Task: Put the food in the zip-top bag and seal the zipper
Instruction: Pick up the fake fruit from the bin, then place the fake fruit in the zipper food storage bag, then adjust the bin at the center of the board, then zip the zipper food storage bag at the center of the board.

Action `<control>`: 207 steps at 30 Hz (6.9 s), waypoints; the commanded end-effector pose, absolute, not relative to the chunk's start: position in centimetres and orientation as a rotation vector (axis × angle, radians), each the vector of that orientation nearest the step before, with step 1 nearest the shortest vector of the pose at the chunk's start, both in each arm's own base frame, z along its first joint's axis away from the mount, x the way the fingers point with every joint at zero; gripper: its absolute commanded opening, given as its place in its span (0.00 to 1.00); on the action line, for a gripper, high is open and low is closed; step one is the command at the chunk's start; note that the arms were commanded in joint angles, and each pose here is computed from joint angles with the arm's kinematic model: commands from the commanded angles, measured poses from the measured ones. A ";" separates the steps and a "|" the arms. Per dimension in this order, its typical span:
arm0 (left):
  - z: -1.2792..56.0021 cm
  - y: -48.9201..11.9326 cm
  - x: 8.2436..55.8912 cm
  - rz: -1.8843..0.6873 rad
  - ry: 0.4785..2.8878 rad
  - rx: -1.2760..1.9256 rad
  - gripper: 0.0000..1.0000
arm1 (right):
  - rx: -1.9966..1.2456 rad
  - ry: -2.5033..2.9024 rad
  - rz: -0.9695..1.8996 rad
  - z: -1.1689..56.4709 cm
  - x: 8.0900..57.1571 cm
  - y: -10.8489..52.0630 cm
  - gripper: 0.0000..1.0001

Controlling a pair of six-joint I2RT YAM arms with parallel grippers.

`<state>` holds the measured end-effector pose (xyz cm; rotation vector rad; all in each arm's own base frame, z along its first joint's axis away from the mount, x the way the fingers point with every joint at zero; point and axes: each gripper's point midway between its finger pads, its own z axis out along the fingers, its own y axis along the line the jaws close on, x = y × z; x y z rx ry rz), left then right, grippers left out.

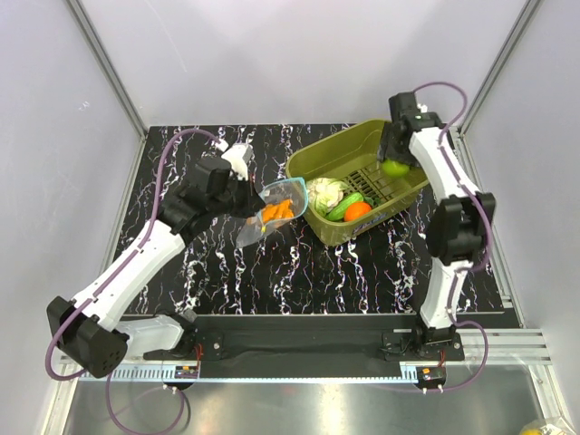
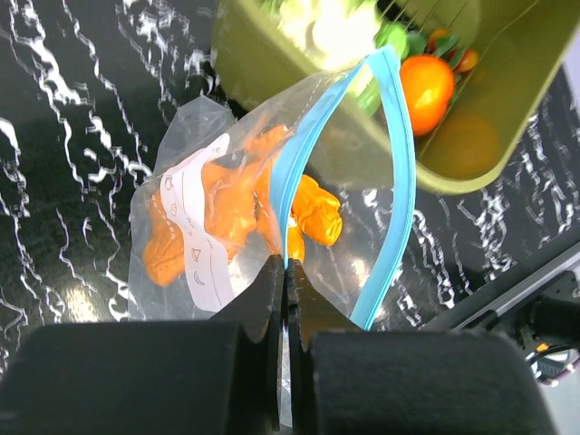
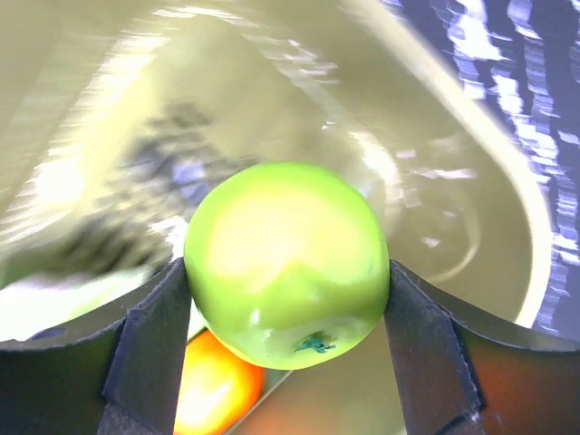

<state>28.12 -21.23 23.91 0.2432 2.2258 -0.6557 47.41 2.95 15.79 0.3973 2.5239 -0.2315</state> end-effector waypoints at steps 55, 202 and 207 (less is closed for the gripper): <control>31.6 -22.2 28.3 -1.172 1.996 0.074 0.00 | -0.546 2.207 1.039 28.0 29.5 36.6 0.96; 23.7 -16.6 26.4 -1.062 2.246 0.186 0.91 | -1.151 2.595 0.895 17.6 21.5 33.5 0.00; 22.7 -16.4 26.2 -1.044 2.161 0.187 0.95 | -1.032 2.672 0.965 17.2 22.5 33.1 0.00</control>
